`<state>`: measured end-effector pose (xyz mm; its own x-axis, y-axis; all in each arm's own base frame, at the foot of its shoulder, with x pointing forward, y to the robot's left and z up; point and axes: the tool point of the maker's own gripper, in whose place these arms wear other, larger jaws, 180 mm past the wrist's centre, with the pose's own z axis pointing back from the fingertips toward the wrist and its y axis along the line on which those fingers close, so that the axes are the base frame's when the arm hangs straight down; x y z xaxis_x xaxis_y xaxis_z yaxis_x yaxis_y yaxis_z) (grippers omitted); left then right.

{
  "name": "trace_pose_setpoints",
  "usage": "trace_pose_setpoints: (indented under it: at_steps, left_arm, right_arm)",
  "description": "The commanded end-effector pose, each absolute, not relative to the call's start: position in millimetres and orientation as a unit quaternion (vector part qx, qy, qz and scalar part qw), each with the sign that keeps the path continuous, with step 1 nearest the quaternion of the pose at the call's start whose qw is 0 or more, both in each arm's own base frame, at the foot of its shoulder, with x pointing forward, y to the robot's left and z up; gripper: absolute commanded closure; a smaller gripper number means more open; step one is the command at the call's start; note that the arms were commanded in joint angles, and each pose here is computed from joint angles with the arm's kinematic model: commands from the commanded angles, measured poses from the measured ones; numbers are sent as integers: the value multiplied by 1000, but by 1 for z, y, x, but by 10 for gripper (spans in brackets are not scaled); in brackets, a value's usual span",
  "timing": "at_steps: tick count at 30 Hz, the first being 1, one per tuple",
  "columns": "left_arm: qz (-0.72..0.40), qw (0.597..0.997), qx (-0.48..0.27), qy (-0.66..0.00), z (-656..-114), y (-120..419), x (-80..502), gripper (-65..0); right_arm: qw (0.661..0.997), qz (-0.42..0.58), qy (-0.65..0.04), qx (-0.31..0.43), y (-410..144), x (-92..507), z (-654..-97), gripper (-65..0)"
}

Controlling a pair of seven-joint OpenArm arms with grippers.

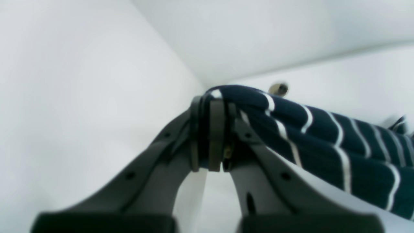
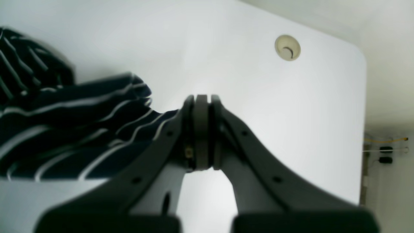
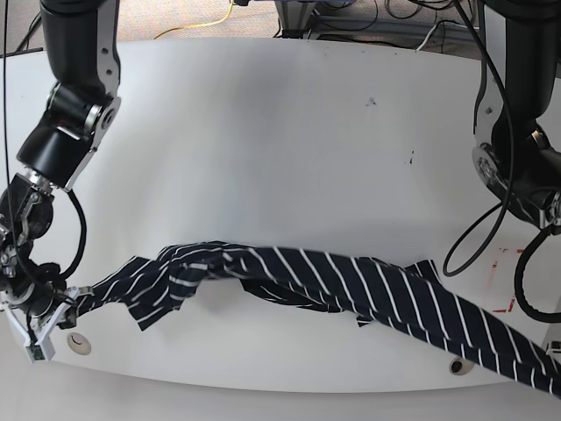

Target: Layout the t-shirt on the table in an organized manner, then fold the t-shirt properly

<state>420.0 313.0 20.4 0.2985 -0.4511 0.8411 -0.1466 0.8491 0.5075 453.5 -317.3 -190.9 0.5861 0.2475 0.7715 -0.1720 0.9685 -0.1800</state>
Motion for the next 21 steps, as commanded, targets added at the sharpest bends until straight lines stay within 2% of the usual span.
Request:
trace_pose_setpoints:
  at_steps: [1,8,15,21]
  left_arm:
    - [-92,746,252,-610,50,316,424,0]
    - [-83,742,238,-621,71,321,431,0]
    - [-79,731,216,-643,100,322,441,0]
    - [-91,708,191,-673,138,309,451,0]
  right_arm:
    - [880,114,-456,-67,-338,458,-163,0]
    - [880,114,-449,-106,-365,451,-139,0]
    - [847,105,-504,-130,-376,462,-70,0]
    - [822,137,-537,-131,-356,488,-21,0]
